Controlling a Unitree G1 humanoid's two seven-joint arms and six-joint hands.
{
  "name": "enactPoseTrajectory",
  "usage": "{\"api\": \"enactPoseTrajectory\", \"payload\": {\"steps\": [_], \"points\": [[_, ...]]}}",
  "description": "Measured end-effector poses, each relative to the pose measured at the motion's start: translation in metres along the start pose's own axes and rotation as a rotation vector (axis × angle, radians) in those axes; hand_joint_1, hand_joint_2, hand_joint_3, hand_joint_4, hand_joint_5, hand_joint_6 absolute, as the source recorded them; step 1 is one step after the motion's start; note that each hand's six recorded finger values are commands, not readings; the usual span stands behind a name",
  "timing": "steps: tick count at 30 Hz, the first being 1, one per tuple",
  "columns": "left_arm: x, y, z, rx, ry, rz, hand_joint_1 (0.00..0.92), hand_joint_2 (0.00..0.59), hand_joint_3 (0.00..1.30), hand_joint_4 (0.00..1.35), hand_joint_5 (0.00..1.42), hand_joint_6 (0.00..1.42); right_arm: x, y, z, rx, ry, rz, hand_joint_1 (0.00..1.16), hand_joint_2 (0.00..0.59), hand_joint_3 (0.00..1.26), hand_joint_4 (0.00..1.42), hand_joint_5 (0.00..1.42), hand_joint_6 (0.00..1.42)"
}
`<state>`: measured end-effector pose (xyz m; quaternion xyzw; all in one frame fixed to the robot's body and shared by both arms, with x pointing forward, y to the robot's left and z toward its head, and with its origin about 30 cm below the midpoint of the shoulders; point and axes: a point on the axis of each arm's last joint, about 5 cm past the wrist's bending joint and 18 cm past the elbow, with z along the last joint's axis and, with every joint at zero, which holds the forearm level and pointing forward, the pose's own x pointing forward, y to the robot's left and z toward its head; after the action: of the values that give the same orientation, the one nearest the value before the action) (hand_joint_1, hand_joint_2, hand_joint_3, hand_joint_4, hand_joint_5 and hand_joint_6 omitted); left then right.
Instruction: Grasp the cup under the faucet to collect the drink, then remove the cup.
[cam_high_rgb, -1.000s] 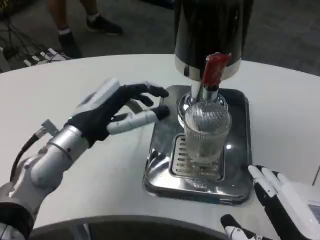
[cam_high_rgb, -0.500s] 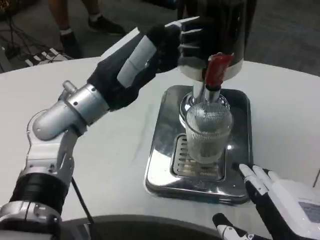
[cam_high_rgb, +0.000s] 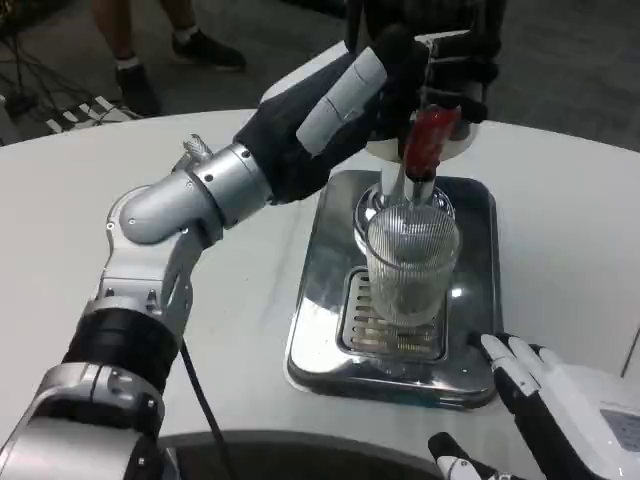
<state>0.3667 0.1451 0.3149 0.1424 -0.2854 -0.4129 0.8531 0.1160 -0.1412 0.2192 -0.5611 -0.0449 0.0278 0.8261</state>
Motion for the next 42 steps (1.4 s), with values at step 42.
{"api": "enactPoseTrajectory", "payload": {"steps": [42], "points": [[0.005, -0.004, 0.0105, 0.491, 0.094, -0.157, 0.0, 0.0, 0.17, 0.09, 0.2, 0.25, 0.025, 0.008, -0.0185, 0.48, -0.002, -0.101, 0.42, 0.304, 0.02, 0.0, 0.07, 0.28]]}}
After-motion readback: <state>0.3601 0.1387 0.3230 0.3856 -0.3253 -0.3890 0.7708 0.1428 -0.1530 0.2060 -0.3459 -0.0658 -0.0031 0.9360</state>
